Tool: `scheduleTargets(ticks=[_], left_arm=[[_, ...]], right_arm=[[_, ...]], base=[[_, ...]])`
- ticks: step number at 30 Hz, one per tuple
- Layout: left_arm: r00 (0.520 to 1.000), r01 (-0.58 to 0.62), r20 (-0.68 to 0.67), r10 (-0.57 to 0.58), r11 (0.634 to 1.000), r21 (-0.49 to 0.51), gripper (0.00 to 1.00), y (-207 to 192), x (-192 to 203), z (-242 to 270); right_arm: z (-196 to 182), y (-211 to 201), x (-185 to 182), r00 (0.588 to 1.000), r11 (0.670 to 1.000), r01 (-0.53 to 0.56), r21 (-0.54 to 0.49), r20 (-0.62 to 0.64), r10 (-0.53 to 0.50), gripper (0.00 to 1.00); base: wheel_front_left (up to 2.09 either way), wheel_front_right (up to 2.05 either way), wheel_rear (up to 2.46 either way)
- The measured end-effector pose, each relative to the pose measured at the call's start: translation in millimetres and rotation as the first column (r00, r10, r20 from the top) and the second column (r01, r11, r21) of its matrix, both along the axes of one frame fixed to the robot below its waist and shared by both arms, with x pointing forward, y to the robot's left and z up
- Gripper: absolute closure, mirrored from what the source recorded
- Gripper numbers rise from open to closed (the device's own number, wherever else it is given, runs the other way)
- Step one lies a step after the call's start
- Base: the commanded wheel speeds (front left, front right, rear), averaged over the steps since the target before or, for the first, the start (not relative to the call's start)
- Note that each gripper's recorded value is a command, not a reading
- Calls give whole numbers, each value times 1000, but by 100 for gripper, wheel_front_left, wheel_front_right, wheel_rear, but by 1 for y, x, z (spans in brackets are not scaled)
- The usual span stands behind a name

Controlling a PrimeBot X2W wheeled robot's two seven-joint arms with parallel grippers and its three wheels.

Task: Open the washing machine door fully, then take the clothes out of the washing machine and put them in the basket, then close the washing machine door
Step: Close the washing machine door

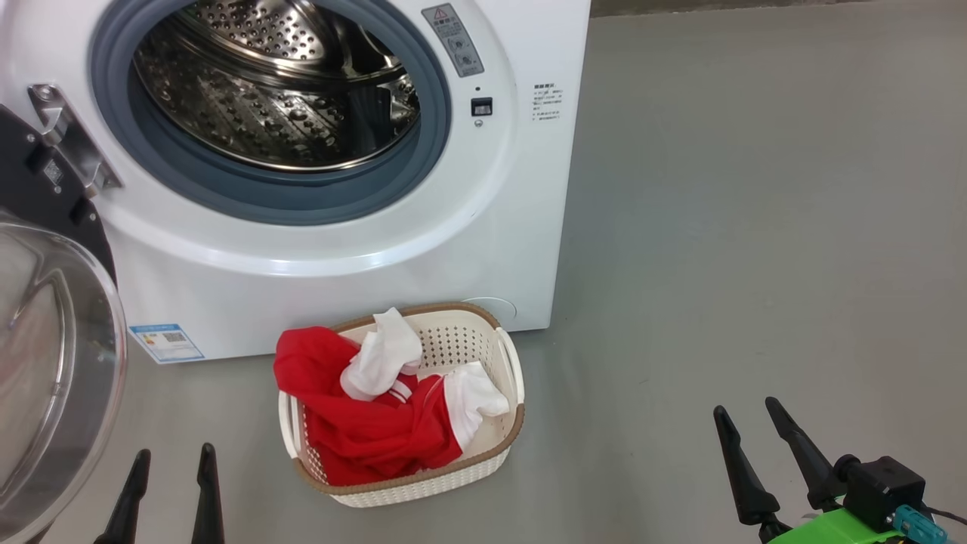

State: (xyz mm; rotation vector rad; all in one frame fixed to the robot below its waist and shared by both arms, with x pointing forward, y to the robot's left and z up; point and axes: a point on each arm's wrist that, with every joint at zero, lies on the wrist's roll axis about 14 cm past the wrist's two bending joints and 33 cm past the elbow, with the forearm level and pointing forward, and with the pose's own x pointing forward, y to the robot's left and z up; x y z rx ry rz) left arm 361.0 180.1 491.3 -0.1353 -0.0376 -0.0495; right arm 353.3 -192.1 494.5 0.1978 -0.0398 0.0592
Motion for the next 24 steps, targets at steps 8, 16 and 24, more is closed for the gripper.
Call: scheduleTargets(ticks=[8,16,24], left_arm=[[998,-49,-28,49,999,-21,0,14,-9,-9],[988,-149,-44,147,987,-67,0,38,-28,-12],[962,-273,-52,270,959,-73,0,68,-58,-13]], right_arm=[[-2,18,7,998,998,-58,-2,-5,58,0],[-10,54,20,983,984,-180,-10,-29,179,0],[-9,104,35,944,944,-330,-9,-24,330,0]], base=[[0,0,0],[0,0,0],[0,0,0]])
